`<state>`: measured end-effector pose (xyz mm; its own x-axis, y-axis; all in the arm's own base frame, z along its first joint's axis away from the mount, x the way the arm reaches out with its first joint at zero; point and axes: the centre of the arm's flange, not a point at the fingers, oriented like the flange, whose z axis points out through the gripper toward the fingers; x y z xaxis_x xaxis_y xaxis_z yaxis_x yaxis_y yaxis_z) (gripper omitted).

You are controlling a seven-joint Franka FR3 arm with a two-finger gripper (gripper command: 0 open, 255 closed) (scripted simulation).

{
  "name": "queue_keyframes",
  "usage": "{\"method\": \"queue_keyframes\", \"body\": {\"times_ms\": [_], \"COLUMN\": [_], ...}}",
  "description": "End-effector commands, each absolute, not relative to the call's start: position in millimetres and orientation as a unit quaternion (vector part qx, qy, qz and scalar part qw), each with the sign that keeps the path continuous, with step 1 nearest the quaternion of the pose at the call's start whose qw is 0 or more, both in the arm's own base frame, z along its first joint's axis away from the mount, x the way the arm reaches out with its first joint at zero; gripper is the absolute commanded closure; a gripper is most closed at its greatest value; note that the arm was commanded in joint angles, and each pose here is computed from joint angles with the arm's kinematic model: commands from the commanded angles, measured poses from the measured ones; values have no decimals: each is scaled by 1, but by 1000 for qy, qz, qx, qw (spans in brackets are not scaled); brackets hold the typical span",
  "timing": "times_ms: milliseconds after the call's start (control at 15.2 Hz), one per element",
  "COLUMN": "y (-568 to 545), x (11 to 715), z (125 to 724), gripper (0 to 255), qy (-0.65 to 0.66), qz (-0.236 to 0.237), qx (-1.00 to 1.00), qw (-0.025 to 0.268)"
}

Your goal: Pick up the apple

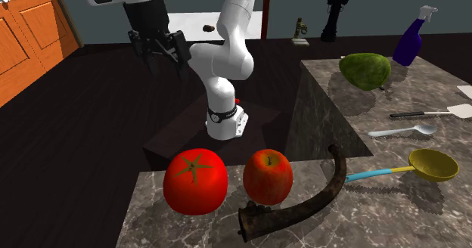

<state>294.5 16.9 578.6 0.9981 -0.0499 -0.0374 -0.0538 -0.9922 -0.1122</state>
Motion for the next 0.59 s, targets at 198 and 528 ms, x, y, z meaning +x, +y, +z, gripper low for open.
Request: {"method": "queue_keyframes", "body": {"times_ms": [198, 528], "y": [57, 124], "x": [288, 284], "z": [574, 565], "gripper": [0, 0], "qy": [70, 143], "qz": [11, 1], "qx": [-996, -989], "qw": [54, 49]}}
